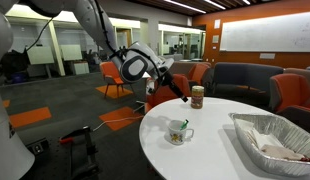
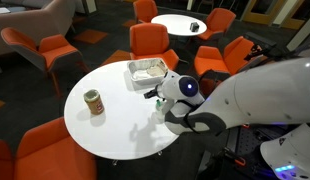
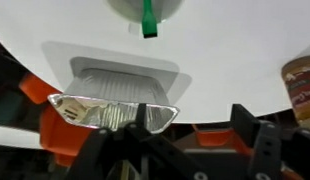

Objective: Put the marker in the mug

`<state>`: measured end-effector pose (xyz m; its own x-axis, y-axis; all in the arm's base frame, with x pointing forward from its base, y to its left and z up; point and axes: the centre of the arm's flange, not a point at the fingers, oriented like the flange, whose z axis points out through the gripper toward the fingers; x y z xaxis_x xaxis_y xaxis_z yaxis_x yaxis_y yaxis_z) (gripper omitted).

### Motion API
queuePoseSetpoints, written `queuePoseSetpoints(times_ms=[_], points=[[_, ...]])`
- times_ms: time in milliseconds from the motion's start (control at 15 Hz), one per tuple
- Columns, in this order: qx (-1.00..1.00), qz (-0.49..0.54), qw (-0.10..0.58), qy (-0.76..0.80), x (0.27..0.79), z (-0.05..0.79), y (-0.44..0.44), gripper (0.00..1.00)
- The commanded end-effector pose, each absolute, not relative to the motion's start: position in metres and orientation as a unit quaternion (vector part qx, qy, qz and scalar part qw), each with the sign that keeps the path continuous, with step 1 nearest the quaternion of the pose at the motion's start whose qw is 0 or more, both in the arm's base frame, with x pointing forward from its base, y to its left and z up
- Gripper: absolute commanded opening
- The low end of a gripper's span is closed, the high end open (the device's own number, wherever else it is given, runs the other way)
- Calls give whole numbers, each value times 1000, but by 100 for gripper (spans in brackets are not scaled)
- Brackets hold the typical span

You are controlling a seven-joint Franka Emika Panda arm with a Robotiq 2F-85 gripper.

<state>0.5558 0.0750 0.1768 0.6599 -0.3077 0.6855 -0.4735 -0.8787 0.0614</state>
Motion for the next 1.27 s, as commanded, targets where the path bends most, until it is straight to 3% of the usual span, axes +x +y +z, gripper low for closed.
queuePoseSetpoints(times_ms=[0,867,1200], points=[[933,282,69,-212,555,217,59,100],[996,39,-9,-76,552,249,49,100],[998,39,7,-40,549,254,53,100]])
